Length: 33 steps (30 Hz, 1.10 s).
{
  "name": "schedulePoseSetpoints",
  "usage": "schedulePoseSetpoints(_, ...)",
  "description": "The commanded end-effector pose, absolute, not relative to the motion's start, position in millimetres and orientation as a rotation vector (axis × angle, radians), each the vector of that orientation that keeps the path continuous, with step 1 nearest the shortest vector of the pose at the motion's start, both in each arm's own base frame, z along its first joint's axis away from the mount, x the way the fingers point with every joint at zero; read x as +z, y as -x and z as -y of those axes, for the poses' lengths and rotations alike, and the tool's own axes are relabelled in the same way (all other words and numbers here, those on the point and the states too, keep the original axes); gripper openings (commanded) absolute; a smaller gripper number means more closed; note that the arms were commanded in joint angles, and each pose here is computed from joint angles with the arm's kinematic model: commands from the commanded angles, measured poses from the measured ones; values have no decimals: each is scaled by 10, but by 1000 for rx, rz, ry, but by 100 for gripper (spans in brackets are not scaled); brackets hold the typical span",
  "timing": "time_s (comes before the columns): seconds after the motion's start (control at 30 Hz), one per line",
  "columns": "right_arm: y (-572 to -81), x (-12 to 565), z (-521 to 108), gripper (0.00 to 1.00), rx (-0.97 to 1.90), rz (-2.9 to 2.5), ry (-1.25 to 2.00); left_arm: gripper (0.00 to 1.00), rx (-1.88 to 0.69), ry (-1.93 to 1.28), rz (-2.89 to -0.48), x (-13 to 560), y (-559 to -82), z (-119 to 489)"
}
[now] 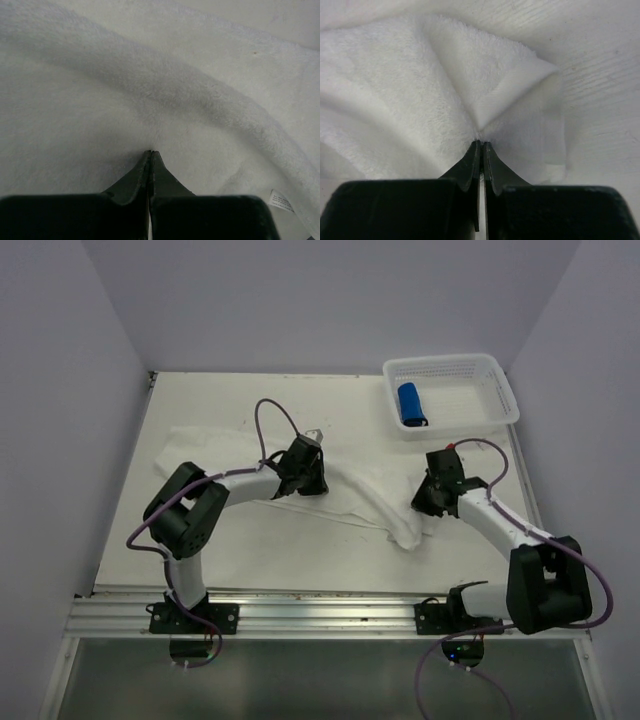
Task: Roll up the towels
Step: Fold the towel
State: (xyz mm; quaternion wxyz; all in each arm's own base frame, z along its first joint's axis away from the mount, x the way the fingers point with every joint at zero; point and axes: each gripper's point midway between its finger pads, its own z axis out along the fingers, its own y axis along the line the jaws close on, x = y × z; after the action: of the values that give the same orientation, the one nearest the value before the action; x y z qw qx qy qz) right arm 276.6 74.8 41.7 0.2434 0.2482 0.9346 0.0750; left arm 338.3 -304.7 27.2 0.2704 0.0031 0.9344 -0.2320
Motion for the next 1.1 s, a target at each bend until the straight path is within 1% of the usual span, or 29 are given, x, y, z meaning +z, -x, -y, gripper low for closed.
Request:
schedulePoseSetpoints(0.0, -2819, 750, -589, 0, 120, -2473, -656, 0, -667, -14, -2461, 482, -3384, 3092)
schedulePoseSetpoints(0.23, -2782, 845, -551, 0, 108, -2468, -645, 0, -660, -16, -2471, 443, -3354, 3067)
schedulePoseSetpoints(0.3, -2754, 806, -538, 20, 93, -2484, -642, 0, -662, -17, -2470, 450, -3353, 3070)
schedulePoseSetpoints(0.37, -2726, 796, -507, 31, 68, -2493, -637, 0, -661, -20, -2473, 437, -3349, 3070)
schedulePoseSetpoints(0.4, -2691, 787, -468, 39, 38, -2501, -641, 0, -660, -21, -2474, 437, -3348, 3068)
schedulePoseSetpoints(0.47, -2692, 842, -437, 42, 26, -2485, -637, 0, -665, -23, -2472, 448, -3355, 3081)
schedulePoseSetpoints(0.53, -2708, 896, -419, 43, 20, -2468, -633, 0, -670, -27, -2474, 447, -3351, 3096)
schedulePoseSetpoints(0.6, -2738, 925, -457, 41, 48, -2460, -623, 0, -676, -28, -2473, 461, -3355, 3100)
schedulePoseSetpoints(0.73, -2841, 861, -640, 37, 167, -2470, -600, 0, -675, -33, -2470, 484, -3357, 3107)
schedulePoseSetpoints(0.83, -2884, 753, -756, 37, 234, -2499, -585, 0, -668, -36, -2473, 480, -3358, 3094)
schedulePoseSetpoints(1.07, -3004, 582, -738, 39, 188, -2520, -562, 0, -662, -43, -2487, 435, -3345, 3091)
